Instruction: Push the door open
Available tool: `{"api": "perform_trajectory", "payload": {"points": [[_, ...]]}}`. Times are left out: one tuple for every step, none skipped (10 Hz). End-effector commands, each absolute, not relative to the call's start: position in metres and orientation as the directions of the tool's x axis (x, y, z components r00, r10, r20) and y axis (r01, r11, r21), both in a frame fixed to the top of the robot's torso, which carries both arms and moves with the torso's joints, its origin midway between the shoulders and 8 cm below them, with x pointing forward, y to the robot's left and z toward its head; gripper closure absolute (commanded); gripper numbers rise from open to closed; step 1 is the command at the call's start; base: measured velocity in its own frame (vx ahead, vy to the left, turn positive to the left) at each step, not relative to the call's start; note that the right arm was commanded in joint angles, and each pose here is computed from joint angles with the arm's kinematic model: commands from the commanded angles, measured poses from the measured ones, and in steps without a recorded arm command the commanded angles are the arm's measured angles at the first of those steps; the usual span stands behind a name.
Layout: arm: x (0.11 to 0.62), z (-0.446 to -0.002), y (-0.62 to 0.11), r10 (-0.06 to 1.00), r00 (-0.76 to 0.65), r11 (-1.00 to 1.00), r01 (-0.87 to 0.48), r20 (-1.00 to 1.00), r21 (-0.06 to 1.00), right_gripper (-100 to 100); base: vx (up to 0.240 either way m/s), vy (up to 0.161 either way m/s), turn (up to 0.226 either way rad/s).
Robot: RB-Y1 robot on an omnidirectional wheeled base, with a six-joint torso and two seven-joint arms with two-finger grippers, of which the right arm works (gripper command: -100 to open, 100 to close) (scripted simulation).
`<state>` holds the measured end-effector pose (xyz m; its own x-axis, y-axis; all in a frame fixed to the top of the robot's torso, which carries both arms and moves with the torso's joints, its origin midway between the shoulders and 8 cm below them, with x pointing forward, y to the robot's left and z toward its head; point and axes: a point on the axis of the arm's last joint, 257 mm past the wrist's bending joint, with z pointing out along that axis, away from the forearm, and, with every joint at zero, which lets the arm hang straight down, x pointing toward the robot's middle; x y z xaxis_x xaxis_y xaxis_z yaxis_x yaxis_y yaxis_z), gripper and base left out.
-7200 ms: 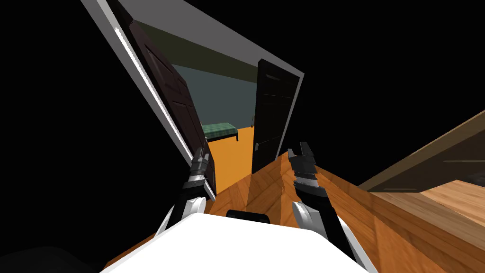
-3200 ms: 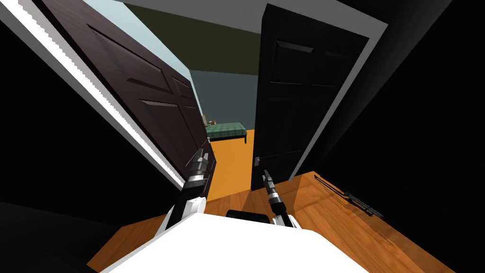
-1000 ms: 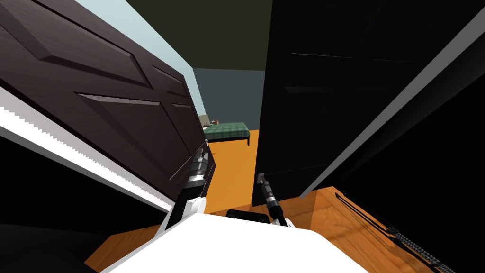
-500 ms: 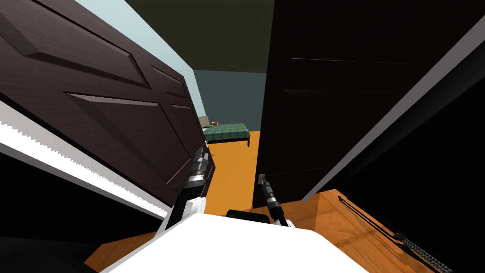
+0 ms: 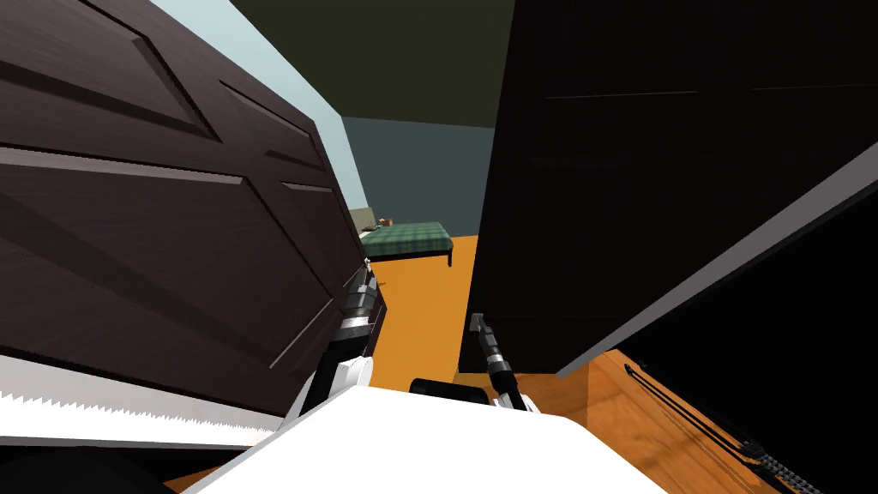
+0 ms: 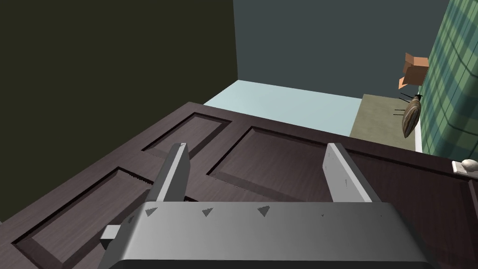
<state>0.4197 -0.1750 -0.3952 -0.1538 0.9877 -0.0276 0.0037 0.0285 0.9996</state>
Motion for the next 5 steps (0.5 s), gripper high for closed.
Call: {"api": "perform_trajectory", "payload": {"points": [[0.425, -0.394, -0.199, 0.992, -0.117, 0.041, 0.0, -0.041, 0.999, 100, 0.141, 0.09, -0.045], [0.426, -0.394, -0.203, 0.993, -0.108, 0.043, 0.0, -0.043, 0.999, 100, 0.133, 0.078, -0.05], [0.427, -0.394, -0.206, 0.994, -0.1, 0.044, 0.0, -0.044, 0.999, 100, 0.107, 0.054, -0.05], [0.429, -0.393, -0.214, 0.996, -0.082, 0.046, 0.0, -0.046, 0.999, 100, 0.125, 0.075, -0.102], [0.431, -0.393, -0.222, 0.997, -0.063, 0.048, -0.001, -0.048, 0.999, 100, 0.166, 0.081, -0.116]]}}
